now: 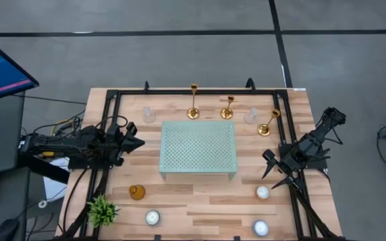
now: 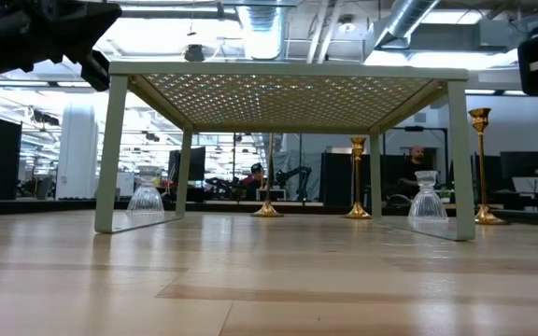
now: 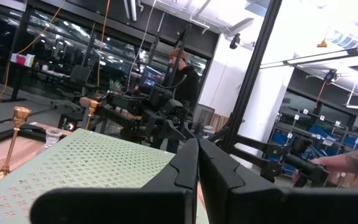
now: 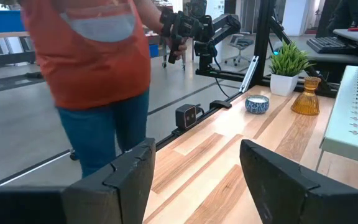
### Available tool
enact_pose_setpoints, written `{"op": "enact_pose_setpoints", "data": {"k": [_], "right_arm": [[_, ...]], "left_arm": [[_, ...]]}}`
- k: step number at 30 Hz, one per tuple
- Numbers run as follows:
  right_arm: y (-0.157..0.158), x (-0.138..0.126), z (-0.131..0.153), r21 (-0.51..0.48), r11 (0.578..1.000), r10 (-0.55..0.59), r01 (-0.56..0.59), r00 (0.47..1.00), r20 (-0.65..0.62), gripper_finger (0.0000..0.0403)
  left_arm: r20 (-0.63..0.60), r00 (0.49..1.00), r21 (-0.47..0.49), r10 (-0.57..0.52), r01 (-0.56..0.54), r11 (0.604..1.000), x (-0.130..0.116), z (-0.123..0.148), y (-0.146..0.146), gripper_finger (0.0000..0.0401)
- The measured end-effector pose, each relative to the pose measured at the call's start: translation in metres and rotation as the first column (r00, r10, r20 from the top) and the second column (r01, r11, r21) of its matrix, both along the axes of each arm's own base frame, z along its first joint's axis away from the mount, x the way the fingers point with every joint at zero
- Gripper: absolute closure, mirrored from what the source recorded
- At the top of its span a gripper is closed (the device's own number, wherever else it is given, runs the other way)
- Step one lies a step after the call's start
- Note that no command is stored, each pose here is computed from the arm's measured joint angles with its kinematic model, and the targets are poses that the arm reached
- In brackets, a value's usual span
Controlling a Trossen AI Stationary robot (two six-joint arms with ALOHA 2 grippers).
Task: Pick & Place candle stick holders
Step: Put the left transparent glass candle holder on the shelf
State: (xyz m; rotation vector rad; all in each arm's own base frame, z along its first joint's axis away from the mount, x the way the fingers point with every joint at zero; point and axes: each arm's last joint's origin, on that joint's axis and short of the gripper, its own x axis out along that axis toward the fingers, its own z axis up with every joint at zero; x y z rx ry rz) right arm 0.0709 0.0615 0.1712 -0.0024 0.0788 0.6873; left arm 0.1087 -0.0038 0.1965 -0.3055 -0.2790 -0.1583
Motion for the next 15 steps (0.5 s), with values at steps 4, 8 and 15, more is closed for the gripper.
{"op": "enact_pose_setpoints", "data": {"k": [4, 8, 15], "right_arm": [[-0.0018, 0.0013, 0.0006, -0.001, 0.997, -0.076, 0.076, 0.997, 0.007, 0.0177], [-0.0028, 0.0019, 0.0009, -0.002, 0.993, -0.115, 0.115, 0.993, 0.010, 0.0177], [-0.0029, 0.0021, 0.0008, -0.003, 0.993, -0.121, 0.121, 0.993, 0.010, 0.0177]], "left_arm": [[0.000, 1.000, 0.000, 0.000, 0.000, 1.000, 0.0000, 0.0001, 0.0000, 0.0390], [0.000, 1.000, 0.000, 0.001, -0.001, 1.000, 0.0000, 0.0001, 0.0000, 0.0390], [0.000, 1.000, -0.001, 0.003, -0.003, 1.000, 0.0000, 0.0000, 0.0001, 0.0390]]}}
